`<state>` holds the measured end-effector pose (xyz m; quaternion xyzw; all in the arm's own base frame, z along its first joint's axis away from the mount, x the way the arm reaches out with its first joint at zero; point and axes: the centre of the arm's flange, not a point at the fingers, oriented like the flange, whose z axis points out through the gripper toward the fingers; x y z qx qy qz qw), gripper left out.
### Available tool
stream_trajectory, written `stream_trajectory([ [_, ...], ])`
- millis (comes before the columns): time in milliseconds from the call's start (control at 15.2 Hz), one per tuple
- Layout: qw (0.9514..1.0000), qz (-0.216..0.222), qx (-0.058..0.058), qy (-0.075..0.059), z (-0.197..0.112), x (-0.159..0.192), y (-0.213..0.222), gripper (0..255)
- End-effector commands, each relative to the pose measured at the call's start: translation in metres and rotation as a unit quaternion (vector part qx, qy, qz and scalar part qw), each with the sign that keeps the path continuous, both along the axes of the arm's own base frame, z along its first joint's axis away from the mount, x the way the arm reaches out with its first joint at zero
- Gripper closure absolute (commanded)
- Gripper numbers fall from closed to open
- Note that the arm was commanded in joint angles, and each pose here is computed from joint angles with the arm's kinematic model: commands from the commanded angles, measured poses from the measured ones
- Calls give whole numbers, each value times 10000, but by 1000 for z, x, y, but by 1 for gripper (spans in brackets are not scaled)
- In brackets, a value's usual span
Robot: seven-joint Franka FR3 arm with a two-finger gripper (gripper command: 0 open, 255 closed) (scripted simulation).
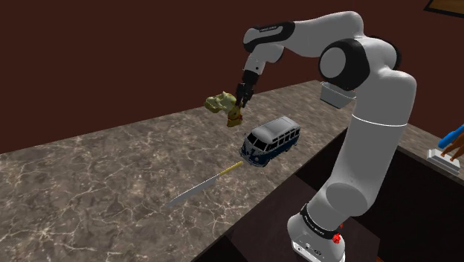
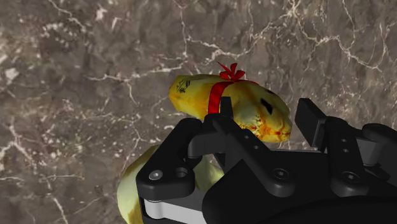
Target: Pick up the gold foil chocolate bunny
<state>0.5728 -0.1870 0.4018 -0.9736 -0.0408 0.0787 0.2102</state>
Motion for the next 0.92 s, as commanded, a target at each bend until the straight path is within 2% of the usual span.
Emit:
stream_trajectory([
  [0, 10000, 0, -1, 11, -1, 0, 0, 255],
  [330, 10000, 1, 0, 11, -2, -1, -1, 255],
  [858, 10000, 1, 0, 11, 41, -1, -1, 255],
])
